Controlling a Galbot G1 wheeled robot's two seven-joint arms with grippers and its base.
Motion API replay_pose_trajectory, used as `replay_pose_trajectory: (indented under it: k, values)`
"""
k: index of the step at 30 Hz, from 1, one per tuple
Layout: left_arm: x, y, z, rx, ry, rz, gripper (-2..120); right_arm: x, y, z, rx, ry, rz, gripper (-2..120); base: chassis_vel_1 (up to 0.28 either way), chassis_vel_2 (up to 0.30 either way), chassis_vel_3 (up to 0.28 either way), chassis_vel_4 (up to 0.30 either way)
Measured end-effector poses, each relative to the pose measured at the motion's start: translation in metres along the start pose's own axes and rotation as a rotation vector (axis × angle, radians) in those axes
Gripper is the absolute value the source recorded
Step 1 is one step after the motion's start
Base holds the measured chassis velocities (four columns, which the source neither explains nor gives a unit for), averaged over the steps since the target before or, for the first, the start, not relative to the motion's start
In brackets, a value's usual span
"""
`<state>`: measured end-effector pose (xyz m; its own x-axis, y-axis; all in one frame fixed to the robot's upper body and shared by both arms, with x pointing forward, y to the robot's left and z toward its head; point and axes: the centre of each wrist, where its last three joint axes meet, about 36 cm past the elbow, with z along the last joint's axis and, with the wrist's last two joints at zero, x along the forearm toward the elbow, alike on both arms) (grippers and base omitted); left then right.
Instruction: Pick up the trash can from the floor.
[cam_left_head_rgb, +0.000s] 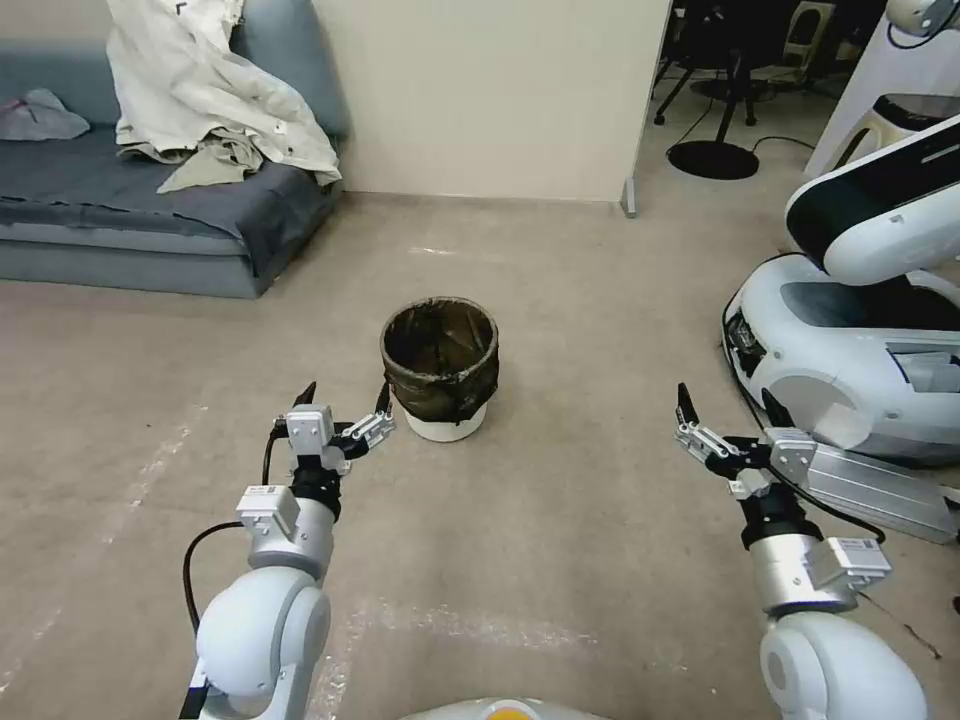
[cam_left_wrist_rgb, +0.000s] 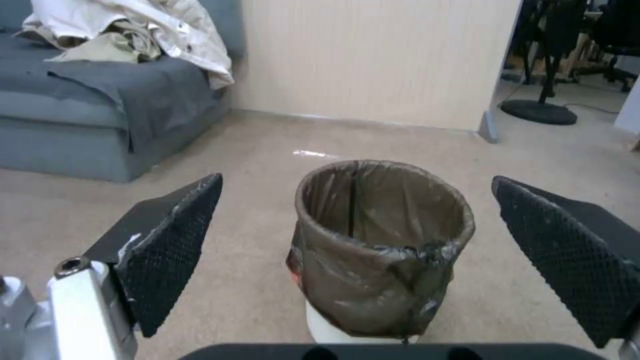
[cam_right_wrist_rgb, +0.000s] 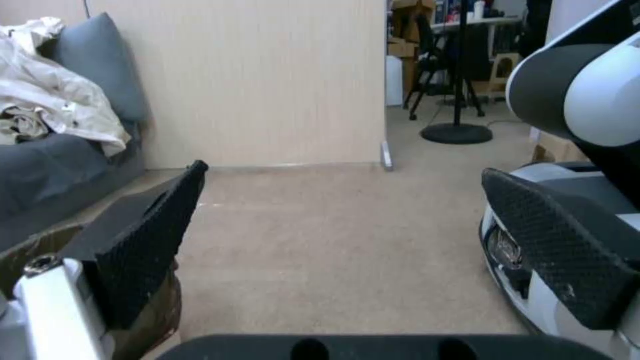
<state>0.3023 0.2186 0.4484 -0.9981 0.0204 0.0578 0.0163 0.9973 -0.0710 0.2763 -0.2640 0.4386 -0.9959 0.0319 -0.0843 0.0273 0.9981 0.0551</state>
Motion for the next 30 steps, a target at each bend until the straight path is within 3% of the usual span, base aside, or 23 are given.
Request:
replay_pose_trajectory:
  k: [30]
  values:
    - [0.001, -0.002, 0.010, 0.000, -0.012, -0.029, 100, -0.003, -0.003, 0.017, -0.023, -0.056, -0.049, 100, 0.006, 0.007, 0.007, 0.006]
